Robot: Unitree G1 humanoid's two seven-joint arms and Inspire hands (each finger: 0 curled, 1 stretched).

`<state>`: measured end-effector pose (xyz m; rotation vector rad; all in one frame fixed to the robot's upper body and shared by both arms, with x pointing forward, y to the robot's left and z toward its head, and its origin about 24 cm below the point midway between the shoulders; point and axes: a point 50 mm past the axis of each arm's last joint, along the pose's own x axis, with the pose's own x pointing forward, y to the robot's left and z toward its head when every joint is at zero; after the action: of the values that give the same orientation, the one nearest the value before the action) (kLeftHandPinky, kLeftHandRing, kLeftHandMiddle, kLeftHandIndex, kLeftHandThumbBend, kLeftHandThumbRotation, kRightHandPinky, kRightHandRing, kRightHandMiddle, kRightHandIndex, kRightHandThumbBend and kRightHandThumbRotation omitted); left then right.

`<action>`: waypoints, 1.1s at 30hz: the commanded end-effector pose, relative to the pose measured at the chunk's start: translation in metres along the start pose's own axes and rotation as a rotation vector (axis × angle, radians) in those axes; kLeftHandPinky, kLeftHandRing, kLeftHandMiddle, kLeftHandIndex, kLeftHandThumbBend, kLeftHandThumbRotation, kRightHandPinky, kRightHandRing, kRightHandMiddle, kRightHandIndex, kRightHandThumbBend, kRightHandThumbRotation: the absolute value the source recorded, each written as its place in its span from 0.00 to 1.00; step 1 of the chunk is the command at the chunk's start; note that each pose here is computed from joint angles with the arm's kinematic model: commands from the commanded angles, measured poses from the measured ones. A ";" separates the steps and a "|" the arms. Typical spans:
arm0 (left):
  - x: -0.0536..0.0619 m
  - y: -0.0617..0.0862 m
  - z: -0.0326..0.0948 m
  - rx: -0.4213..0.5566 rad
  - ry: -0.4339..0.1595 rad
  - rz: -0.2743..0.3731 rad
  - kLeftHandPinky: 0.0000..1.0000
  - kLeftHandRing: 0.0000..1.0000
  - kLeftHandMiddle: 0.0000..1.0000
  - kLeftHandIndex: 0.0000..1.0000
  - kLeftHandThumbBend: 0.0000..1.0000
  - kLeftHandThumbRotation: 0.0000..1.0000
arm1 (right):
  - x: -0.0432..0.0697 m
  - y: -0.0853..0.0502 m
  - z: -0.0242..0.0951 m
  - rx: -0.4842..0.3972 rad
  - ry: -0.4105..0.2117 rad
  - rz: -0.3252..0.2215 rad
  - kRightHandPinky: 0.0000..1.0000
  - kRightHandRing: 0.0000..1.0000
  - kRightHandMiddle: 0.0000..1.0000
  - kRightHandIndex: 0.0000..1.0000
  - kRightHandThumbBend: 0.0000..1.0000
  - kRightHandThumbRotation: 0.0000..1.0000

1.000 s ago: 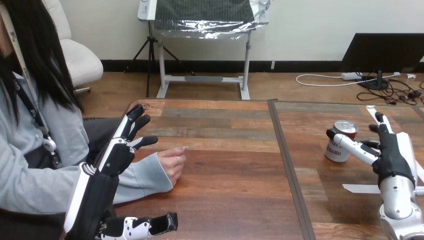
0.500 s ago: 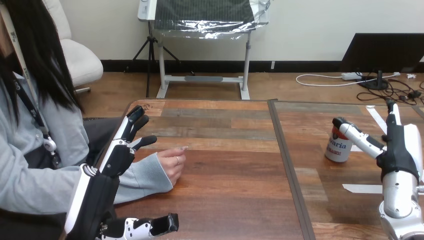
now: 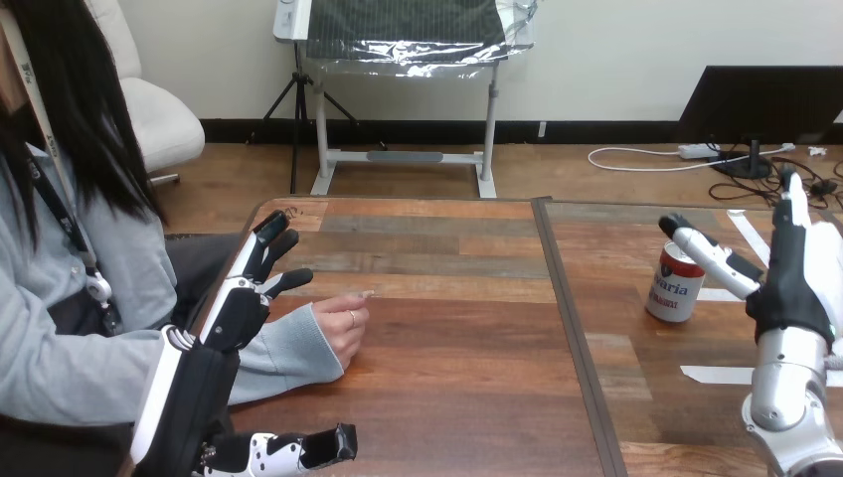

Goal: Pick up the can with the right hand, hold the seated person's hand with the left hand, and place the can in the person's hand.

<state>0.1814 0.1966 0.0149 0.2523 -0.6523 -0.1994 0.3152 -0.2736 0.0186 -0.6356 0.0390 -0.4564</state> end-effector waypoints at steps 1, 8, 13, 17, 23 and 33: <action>0.019 0.001 0.001 0.000 -0.083 0.009 0.83 0.94 0.98 0.96 1.00 0.55 | 0.027 -0.011 0.049 0.024 -0.197 -0.060 1.00 1.00 1.00 1.00 1.00 0.63; 0.019 -0.001 0.000 -0.012 -0.078 0.011 0.82 0.95 0.98 0.96 1.00 0.54 | 0.030 -0.012 0.058 -0.040 -0.262 -0.043 0.96 1.00 0.99 0.99 1.00 0.65; 0.019 -0.002 0.000 -0.010 -0.082 0.013 0.82 0.95 0.98 0.96 1.00 0.54 | 0.032 -0.013 0.063 -0.062 -0.298 -0.024 0.94 1.00 0.99 0.99 1.00 0.62; 0.018 -0.003 0.001 -0.010 -0.081 0.014 0.82 0.95 0.98 0.96 1.00 0.55 | 0.034 -0.013 0.067 -0.067 -0.317 -0.005 0.92 1.00 0.98 0.98 1.00 0.59; 0.018 -0.004 0.001 -0.020 -0.082 0.018 0.84 0.95 0.98 0.96 1.00 0.54 | 0.037 -0.013 0.073 -0.100 -0.337 0.018 0.88 0.97 0.95 0.96 1.00 0.55; 0.016 -0.007 0.000 -0.030 -0.080 0.028 0.88 0.96 0.98 0.95 1.00 0.54 | 0.041 -0.012 0.077 -0.159 -0.340 0.064 0.83 0.93 0.92 0.93 1.00 0.52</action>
<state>0.1803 0.1909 0.0114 0.2255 -0.6528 -0.1918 0.3400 -0.2598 0.0526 -0.8246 -0.1146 -0.2816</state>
